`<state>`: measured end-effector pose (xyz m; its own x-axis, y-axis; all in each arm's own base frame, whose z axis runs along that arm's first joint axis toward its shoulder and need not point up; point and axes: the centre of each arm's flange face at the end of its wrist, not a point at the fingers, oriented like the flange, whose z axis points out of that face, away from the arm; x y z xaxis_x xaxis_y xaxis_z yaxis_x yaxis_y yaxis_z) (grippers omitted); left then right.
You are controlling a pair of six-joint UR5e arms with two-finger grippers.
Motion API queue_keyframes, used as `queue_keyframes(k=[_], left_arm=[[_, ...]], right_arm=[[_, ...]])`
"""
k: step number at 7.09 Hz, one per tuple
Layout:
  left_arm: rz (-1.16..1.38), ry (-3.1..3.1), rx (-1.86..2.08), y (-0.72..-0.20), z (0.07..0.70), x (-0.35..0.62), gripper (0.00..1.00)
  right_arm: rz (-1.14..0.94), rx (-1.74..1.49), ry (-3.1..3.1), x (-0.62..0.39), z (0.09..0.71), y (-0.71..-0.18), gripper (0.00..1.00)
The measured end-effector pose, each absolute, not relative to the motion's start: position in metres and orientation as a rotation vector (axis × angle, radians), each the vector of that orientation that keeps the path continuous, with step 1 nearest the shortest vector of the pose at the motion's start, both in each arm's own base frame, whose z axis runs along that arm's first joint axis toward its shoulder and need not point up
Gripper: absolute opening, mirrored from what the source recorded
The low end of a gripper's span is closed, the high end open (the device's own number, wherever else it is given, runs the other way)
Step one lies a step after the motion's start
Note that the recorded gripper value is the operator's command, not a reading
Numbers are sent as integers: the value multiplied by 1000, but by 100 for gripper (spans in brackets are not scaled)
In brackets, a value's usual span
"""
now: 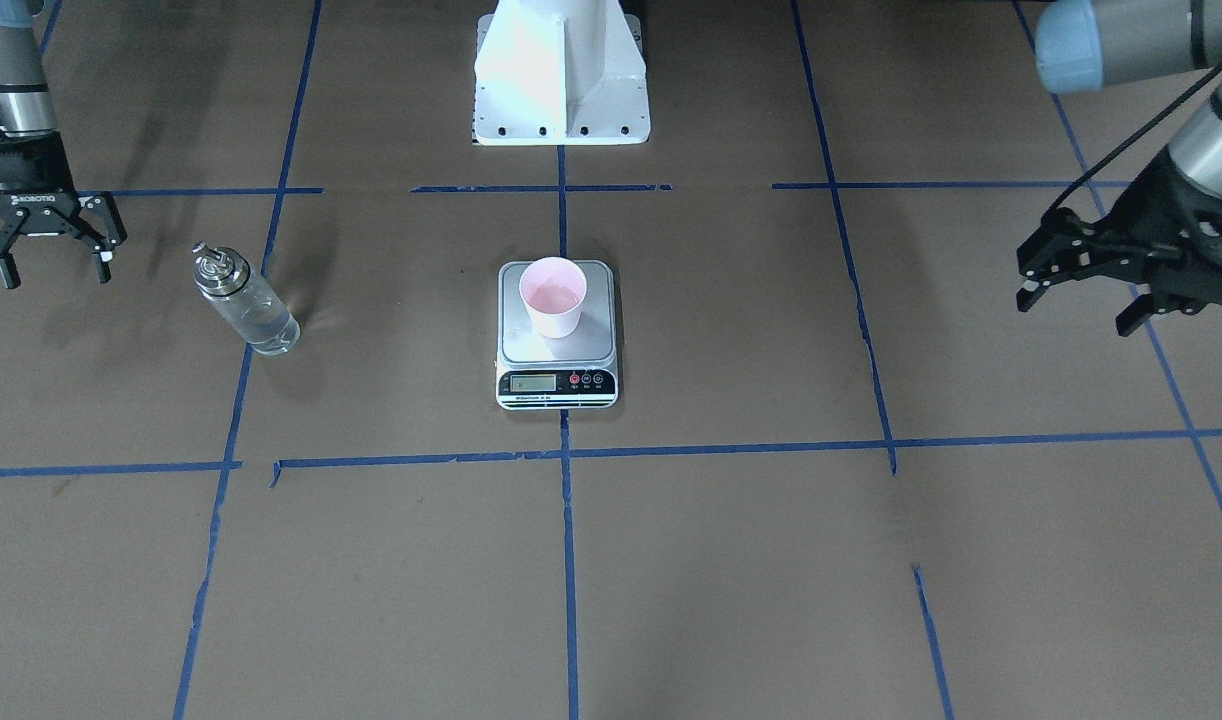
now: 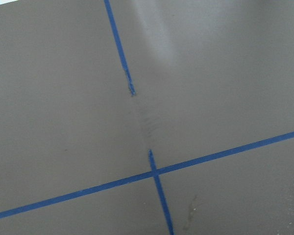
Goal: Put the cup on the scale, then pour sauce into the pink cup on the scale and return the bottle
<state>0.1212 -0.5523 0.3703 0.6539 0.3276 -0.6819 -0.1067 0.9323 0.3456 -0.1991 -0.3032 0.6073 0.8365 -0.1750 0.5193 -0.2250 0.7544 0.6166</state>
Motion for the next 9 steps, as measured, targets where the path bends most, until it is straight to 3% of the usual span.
queue_keyframes(k=[5,7,9], left_arm=[[368,780,278,-590,573,8,100],[352,784,263,-595,608,7,100],[257,803,201,-591,625,6,100]], right_arm=[[-120,498,-645,-34,644,-472,100],[-159,356,-611,12,612,-540,100],[-205,169,-685,47,607,-551,100]])
